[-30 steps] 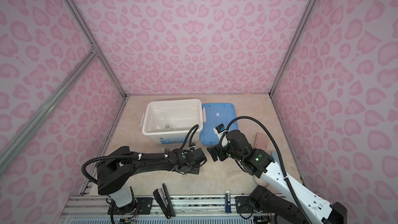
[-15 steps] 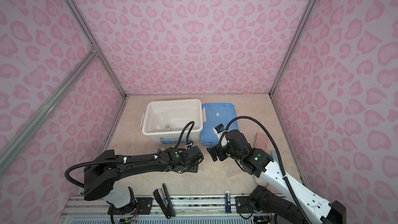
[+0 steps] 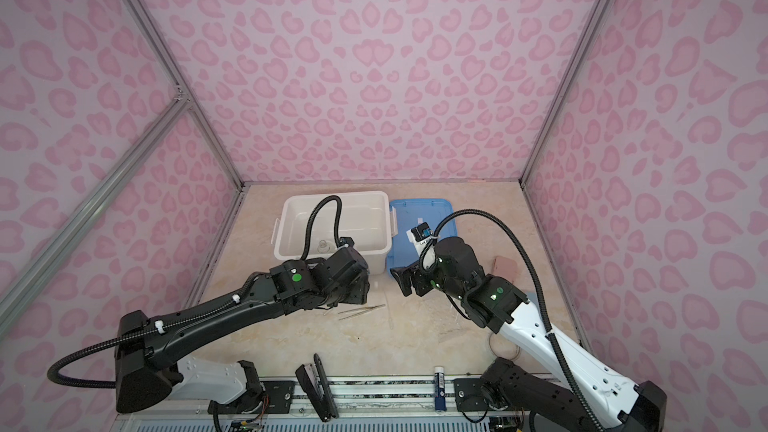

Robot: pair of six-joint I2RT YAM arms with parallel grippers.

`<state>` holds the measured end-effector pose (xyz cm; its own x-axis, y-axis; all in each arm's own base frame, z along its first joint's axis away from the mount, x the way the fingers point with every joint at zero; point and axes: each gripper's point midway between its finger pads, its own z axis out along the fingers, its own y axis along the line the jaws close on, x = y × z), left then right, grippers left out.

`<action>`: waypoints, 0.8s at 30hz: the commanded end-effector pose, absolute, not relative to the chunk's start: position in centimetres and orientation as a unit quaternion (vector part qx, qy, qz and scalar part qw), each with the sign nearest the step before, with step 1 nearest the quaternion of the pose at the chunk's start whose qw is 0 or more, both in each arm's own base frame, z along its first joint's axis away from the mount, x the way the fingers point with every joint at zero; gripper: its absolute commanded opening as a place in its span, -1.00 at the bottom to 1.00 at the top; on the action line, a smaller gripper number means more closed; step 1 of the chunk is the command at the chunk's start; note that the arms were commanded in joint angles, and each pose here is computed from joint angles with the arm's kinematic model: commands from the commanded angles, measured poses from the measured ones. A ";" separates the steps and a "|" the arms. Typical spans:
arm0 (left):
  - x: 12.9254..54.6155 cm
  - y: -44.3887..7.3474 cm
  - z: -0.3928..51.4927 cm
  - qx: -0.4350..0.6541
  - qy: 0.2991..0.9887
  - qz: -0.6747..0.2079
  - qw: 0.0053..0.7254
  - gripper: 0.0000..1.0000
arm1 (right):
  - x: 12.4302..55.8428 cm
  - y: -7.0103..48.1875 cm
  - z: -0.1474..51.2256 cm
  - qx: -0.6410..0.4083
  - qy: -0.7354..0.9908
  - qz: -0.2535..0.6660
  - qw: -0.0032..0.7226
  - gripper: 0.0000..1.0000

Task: Organize the chemistry lab equipment
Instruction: 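Lift the porcelain dish and carry it over the white bin with the left gripper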

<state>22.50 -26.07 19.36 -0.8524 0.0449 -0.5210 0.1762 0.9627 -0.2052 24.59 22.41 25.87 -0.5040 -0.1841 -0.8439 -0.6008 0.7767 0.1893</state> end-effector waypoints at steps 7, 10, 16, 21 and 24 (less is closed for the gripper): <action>29.3 -23.2 25.4 0.066 0.939 -0.140 0.307 0.18 | 29.1 25.9 31.0 -0.186 0.812 0.275 0.481 0.94; 32.0 -22.6 25.1 0.058 0.941 -0.137 0.305 0.18 | 30.5 27.0 31.2 -0.185 0.810 0.275 0.483 0.94; 37.6 -22.3 21.4 0.046 0.950 -0.119 0.285 0.17 | 32.8 29.2 30.6 -0.186 0.810 0.287 0.476 0.94; 40.9 -22.4 17.9 0.039 0.957 -0.110 0.267 0.15 | 34.3 30.2 29.5 -0.187 0.815 0.285 0.468 0.93; 42.4 -22.7 16.5 0.045 0.959 -0.092 0.265 0.14 | 34.9 30.6 28.6 -0.187 0.819 0.286 0.461 0.93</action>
